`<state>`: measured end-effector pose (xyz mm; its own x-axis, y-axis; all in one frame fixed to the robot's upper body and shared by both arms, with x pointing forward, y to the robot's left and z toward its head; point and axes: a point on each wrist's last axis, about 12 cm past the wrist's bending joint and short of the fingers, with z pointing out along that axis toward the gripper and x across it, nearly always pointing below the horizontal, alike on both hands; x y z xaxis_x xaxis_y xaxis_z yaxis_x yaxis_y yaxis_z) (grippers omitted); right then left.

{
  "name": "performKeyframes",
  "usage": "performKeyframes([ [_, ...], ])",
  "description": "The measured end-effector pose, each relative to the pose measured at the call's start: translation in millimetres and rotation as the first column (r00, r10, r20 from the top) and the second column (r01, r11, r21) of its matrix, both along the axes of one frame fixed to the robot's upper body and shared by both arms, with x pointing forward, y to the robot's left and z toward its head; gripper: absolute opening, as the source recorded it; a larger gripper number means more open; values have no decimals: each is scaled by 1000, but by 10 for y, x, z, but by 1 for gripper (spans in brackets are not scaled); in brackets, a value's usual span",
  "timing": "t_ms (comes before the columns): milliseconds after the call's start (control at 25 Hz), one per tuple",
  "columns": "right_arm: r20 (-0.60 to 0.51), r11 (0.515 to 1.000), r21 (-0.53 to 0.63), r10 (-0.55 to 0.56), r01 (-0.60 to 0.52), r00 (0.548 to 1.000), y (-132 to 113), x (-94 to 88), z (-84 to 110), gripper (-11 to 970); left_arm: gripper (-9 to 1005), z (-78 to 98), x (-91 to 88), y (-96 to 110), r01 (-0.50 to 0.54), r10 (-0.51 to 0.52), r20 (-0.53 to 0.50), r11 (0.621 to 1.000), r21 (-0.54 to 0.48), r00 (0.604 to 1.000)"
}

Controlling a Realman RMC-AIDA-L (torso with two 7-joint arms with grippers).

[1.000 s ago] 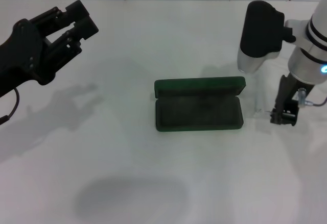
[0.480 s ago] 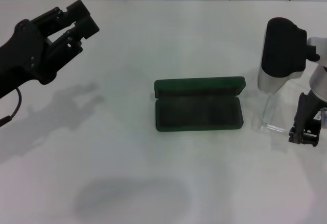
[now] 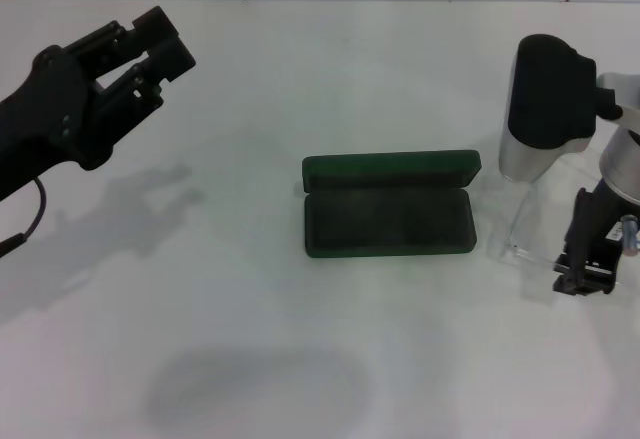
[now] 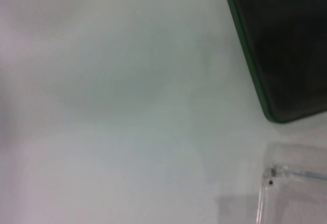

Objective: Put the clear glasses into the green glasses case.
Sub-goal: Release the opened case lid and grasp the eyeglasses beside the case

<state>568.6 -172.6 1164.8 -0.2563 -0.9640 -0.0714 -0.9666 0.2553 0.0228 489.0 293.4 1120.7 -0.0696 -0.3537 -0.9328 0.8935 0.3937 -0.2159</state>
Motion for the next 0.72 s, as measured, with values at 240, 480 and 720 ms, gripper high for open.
performKeyframes([
  [240,1,1000,18,6,-6,1000,30,-3,26,196,377,-12,-21,19,-5,5,-5,1000,1,1000],
  [480,-10,999,29,27,-27,1000,39,-24,97,449,375,-42,-34,16,-6,6,-19,1000,-7,1000],
  [720,46,996,57,72,-75,996,-1,-9,386,488,374,-45,-37,23,-13,13,-20,1000,-17,1000],
])
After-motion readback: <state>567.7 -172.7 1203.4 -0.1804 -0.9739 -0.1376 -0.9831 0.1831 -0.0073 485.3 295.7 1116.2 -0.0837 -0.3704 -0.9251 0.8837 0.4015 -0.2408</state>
